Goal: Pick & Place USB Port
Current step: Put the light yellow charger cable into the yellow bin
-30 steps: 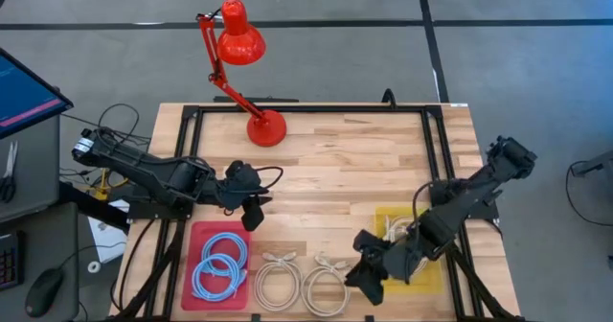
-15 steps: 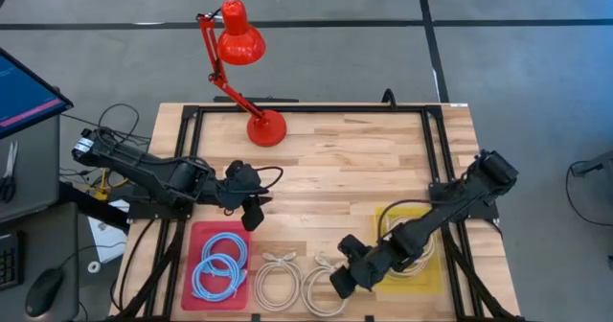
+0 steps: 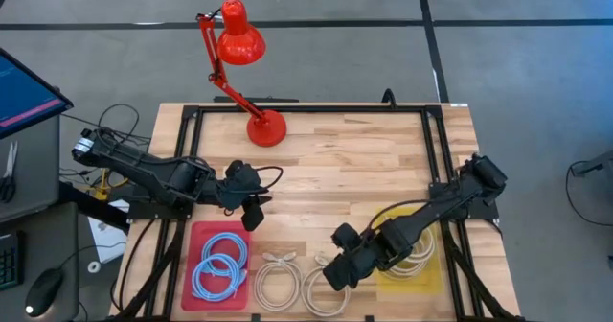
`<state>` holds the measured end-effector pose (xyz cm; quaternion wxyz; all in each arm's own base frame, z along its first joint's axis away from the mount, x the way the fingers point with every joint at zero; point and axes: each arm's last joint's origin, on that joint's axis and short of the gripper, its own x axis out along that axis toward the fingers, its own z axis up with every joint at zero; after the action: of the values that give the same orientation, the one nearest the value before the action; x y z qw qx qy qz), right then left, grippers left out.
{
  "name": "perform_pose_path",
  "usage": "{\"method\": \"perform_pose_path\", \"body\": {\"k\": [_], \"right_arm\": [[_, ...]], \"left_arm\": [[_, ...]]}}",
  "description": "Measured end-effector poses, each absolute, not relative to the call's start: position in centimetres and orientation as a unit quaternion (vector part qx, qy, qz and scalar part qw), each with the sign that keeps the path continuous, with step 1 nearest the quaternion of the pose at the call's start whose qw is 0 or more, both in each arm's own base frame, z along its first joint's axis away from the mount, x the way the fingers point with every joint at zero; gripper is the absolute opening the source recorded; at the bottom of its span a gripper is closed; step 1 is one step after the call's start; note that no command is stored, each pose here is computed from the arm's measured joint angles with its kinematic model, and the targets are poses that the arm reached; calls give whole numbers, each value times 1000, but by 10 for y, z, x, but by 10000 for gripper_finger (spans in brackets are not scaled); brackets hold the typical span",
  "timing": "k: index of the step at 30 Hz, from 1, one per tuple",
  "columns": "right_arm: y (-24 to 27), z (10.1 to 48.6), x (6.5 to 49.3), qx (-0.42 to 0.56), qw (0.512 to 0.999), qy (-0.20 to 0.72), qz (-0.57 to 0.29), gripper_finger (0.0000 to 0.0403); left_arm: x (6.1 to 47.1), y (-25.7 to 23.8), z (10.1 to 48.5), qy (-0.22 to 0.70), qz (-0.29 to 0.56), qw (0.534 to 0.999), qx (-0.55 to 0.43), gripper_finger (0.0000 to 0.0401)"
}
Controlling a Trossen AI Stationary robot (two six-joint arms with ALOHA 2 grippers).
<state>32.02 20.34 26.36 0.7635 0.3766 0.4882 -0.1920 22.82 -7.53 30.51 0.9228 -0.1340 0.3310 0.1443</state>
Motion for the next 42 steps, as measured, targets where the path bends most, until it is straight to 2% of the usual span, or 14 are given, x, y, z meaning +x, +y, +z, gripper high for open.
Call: {"method": "perform_pose_path", "body": {"k": [6,14,35,42], "right_arm": [[206,272,329,329,743,534,-235,91],[227,234,347,347,673,622,-200,91],[231,188,365,335,654,641,-222,91],[228,188,366,333,660,633,-229,91]], "left_arm": [[228,-75,305,331,144,923,-134,111],[228,-75,305,331,144,923,-134,111],[228,-75,304,332,145,922,-134,111],[224,-73,275,362,162,908,-132,111]]}}
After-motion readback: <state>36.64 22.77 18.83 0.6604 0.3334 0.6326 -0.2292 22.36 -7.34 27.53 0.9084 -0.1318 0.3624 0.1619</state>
